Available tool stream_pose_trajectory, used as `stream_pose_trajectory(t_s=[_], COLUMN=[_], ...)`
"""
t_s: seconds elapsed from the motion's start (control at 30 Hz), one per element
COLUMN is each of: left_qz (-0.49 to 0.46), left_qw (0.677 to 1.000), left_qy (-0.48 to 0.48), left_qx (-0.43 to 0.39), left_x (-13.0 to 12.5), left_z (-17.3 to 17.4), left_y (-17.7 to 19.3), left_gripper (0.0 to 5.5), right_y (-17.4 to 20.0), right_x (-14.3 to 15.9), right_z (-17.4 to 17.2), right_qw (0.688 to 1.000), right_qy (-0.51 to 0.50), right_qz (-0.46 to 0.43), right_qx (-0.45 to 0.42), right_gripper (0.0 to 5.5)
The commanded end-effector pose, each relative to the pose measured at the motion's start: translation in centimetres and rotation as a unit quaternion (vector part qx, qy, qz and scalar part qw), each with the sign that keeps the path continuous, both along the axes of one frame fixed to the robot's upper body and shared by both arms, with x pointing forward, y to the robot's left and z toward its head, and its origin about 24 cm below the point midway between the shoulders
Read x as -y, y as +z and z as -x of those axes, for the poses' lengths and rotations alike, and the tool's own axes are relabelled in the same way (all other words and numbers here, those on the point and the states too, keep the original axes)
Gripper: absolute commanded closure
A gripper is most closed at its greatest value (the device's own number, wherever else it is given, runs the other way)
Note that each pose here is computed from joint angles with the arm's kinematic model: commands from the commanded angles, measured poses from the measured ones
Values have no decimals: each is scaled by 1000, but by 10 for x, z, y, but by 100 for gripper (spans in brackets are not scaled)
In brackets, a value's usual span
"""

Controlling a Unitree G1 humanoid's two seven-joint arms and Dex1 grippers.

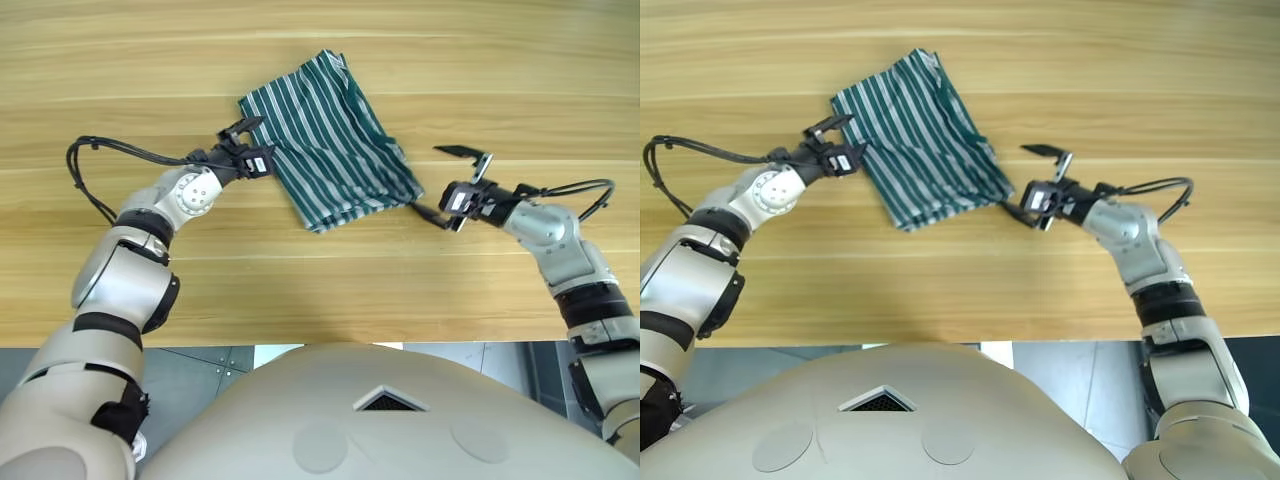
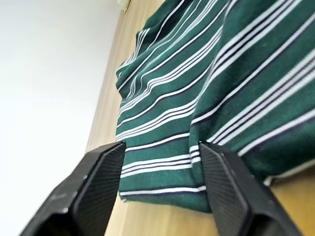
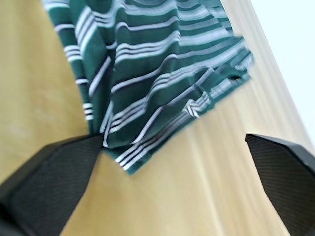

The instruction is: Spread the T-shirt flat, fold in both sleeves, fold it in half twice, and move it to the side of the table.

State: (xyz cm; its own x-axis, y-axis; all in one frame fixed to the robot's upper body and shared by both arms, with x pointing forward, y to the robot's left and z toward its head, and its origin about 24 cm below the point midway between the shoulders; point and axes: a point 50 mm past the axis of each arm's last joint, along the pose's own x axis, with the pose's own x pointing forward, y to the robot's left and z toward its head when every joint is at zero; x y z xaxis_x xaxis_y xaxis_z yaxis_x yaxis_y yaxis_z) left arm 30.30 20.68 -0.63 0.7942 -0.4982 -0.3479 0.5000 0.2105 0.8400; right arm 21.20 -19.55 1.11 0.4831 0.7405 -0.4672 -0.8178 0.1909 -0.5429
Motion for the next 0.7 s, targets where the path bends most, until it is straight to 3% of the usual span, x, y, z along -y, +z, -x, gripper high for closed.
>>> stream_pose_trajectory(t_s=[0.03, 0.27, 0.47, 0.7], left_qz=[14, 52, 133, 256], left_qw=[998, 995, 986, 945], left_qy=[33, -1, -86, -198], left_qx=[53, 86, 49, -48], left_x=[-15, -7, 17, 30], left_z=[-14, -13, 6, 44], left_y=[25, 34, 29, 34], left_gripper=[273, 273, 273, 273], right_y=[7, 29, 30, 12], right_x=[-18, -28, -39, -70], right_z=[46, 60, 21, -14], right_qw=[990, 978, 992, 995], right_qy=[109, 154, 78, 35], right_qz=[-43, -100, -103, -73], right_qx=[-84, -95, -12, 62], right_gripper=[15, 15, 15, 15])
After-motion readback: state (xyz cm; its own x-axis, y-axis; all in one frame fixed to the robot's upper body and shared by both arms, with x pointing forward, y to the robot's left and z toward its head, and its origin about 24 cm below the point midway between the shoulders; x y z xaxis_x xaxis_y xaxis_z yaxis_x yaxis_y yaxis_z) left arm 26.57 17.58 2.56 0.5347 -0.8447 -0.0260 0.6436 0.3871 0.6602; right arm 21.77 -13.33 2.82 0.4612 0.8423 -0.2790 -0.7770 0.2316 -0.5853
